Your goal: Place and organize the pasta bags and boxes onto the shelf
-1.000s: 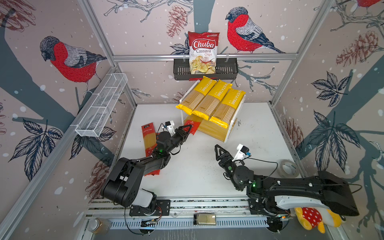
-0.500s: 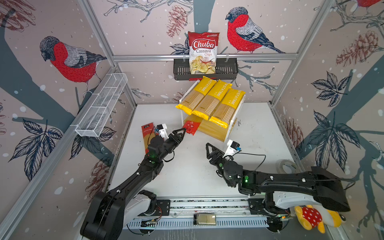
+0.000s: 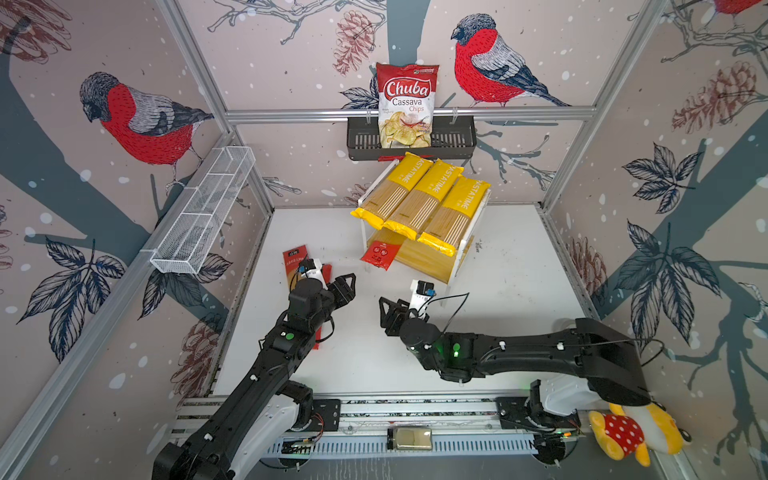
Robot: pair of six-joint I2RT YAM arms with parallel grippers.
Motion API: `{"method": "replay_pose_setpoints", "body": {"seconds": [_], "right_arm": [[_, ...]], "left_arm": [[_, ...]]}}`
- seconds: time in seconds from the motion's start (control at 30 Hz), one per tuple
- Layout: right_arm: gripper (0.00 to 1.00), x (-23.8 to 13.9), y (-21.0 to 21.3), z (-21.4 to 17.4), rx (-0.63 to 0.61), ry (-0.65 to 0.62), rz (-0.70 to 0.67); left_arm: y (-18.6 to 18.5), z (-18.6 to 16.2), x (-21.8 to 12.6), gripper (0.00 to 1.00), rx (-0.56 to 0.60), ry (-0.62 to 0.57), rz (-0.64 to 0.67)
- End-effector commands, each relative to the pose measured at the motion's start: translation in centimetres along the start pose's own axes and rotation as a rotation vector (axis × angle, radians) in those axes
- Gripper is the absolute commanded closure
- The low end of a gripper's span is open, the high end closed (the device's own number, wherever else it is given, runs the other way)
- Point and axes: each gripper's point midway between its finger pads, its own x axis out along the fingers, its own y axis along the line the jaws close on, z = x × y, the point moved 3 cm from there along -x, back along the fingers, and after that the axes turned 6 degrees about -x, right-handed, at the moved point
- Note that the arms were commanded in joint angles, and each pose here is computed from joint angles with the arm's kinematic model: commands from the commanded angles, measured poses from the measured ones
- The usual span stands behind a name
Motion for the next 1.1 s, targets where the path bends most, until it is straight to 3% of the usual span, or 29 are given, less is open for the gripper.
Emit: {"method": "replay_pose_setpoints", "body": {"seconds": [0.0, 0.43, 0.83, 1.07], "right_arm": [[0.39, 0.2, 0.4, -1.9, -0.108, 0.044, -0.006], [0.40, 0.5, 1.2, -6.2, -0.299, 0.122, -0.027], [0.40, -1.5, -1.4, -6.1, -0.328, 0.083, 0.041], [0.40, -2.0, -1.1, -5.8, -0.317, 0.065, 0.115]], "left_arm": [[1.9, -0.1, -0.1, 0.27, 0.063, -0.013, 0.093], [7.5, 0.7, 1.5, 0.28, -0.016, 0.013, 0.248], [10.6, 2.9, 2.4, 0.32, 0.105, 0.063, 0.583], [12.8, 2.0, 2.9, 0.35, 0.165, 0.223, 0.757]]}}
